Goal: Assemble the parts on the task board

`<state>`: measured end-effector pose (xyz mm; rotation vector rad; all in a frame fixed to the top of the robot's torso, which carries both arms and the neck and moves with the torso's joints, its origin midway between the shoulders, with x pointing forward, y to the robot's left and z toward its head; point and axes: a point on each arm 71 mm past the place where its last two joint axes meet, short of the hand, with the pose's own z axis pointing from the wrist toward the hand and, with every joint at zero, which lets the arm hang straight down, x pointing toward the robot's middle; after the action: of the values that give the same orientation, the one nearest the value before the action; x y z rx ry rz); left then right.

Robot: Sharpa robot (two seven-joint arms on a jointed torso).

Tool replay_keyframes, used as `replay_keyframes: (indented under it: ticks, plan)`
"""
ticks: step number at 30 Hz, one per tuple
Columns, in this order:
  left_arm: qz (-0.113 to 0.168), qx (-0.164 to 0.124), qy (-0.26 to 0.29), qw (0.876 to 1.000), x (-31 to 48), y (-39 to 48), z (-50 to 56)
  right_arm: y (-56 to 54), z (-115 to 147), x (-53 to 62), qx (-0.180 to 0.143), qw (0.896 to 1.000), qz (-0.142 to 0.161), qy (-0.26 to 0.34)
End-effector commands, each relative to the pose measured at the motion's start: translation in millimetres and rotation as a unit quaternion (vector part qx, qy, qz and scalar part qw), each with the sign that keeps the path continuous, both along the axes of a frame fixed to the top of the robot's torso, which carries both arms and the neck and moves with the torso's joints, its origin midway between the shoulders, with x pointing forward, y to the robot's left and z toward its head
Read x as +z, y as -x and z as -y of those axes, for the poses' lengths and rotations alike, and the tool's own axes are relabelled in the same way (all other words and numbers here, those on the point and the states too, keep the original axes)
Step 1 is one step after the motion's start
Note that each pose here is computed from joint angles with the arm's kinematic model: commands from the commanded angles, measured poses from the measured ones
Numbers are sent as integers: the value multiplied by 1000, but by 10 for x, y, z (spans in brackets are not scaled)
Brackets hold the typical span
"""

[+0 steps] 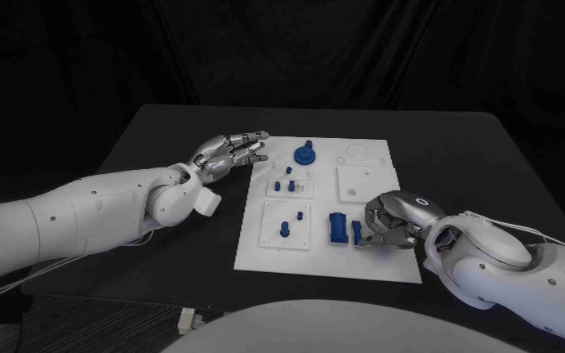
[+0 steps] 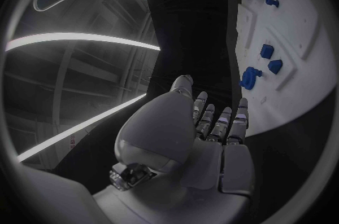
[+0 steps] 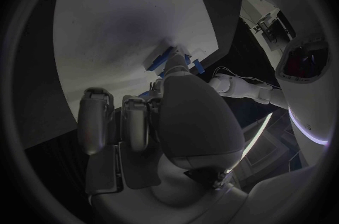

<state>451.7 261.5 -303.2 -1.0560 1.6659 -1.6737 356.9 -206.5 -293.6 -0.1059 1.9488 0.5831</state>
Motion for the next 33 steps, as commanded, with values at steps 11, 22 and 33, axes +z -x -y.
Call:
replay_keyframes:
  ticks: [11,22,33]
  plan:
    - [1,-4,10,1000,3,7,17,13,18,-46,-6,1000,-15,17]
    - [17,2,13,1000,43,51,-12,81,67,111,1,999,13,-32]
    - [91,10,-1,996,255,192,-32,-229,196,814,-39,978,69,-192]
